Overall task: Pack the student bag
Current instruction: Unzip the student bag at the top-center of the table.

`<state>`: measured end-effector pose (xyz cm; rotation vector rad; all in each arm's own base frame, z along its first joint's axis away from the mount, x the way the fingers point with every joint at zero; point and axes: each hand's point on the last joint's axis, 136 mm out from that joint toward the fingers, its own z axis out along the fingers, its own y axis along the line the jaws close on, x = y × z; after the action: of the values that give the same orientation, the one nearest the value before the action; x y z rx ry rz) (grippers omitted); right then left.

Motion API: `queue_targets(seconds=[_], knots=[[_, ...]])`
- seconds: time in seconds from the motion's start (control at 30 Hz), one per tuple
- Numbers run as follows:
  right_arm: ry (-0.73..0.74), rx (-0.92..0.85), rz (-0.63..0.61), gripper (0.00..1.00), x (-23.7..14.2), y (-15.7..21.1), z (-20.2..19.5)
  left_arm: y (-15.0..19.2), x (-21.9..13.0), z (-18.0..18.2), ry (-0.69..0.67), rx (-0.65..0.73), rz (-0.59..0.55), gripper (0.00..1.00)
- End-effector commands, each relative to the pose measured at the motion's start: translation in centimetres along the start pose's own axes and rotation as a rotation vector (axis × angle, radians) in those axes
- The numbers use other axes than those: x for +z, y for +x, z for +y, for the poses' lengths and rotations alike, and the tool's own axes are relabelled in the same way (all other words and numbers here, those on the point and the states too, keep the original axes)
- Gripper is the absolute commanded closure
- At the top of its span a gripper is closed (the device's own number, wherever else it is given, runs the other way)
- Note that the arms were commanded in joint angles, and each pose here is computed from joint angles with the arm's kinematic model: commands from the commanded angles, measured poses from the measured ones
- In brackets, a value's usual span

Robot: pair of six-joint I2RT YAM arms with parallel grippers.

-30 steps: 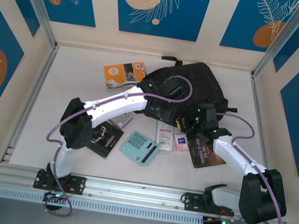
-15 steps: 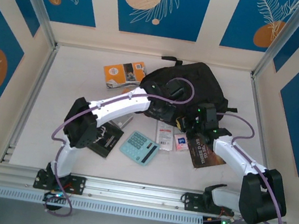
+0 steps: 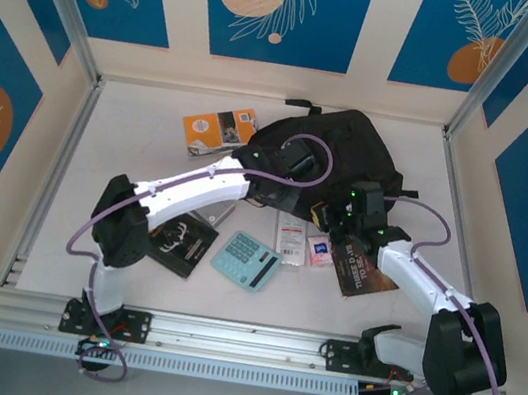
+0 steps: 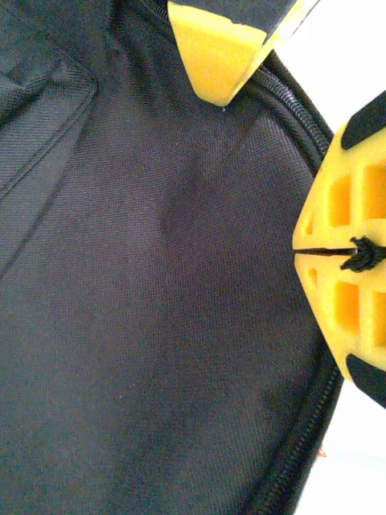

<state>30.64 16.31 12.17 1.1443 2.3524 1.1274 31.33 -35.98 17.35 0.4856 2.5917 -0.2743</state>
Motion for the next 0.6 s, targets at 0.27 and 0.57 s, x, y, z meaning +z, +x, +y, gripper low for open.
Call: queue_targets(seconds=[0.27,0.57], knots=[[0.066,-0.001,-0.081,1.00,-0.6,-2.3,-2.3,-1.5,-3.4,6.6,-0.148,-0.095,-0.121,1.00],[0.076,-0.025,-0.099,1.00,-1.5,-3.8,-2.5,-2.8,-4.8,9.6,-0.186,-0.114,-0.169,1.00]])
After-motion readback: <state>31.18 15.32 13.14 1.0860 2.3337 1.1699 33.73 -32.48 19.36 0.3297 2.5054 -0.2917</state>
